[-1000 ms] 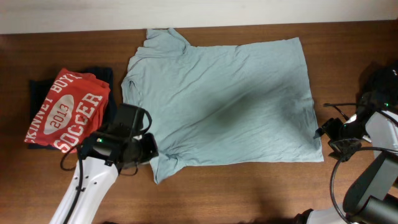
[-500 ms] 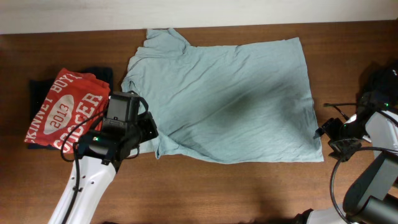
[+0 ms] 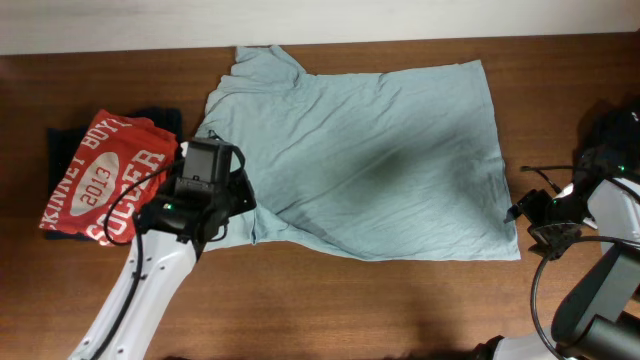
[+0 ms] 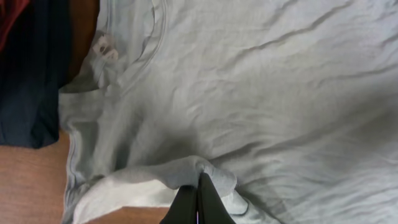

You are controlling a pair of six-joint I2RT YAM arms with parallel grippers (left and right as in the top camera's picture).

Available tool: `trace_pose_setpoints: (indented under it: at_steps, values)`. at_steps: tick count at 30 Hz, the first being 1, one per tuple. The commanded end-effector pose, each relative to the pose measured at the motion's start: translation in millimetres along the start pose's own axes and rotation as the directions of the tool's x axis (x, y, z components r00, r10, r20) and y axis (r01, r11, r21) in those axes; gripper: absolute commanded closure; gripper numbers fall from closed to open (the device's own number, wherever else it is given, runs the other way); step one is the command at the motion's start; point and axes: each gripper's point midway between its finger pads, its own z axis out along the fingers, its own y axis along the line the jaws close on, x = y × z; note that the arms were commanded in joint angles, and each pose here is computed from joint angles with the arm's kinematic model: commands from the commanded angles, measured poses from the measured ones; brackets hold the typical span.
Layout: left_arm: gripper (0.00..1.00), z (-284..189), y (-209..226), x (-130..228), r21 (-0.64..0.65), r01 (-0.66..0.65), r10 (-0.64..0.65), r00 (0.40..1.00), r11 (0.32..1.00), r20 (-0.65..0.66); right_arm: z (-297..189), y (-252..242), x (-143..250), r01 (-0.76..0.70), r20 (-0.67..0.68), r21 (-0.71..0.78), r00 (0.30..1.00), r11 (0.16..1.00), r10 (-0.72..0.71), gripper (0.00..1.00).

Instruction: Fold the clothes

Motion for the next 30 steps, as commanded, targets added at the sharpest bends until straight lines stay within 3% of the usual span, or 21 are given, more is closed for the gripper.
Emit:
trace_pose_setpoints:
  at_steps: [1, 5, 18, 23, 30]
  values:
    - [1.00, 2, 0, -9, -0.008, -0.019, 0.019, 1.000, 1.000, 0.022, 2, 0, 3, -0.011, -0.017, -0.007, 1.000, 1.000, 0.011, 0.25]
    - [0.99, 2, -1, -10, -0.006, -0.019, 0.019, 1.000, 1.000, 0.025, 2, 0, 1, -0.009, -0.010, -0.010, 1.000, 1.000, 0.009, 0.21]
    - [0.99, 2, 0, -9, -0.008, -0.019, 0.019, 1.000, 1.000, 0.022, 30, -18, 1, -0.065, 0.036, 0.043, 0.997, 0.997, 0.063, 0.21]
    - [0.99, 2, 0, -9, -0.008, -0.019, 0.019, 1.000, 1.000, 0.021, 48, -23, 6, -0.113, 0.047, 0.033, 0.993, 0.993, 0.111, 0.24]
    - [0.99, 2, 0, -9, -0.009, -0.020, 0.020, 1.000, 1.000, 0.021, 58, -25, 7, -0.141, 0.063, 0.022, 0.988, 0.990, 0.139, 0.37]
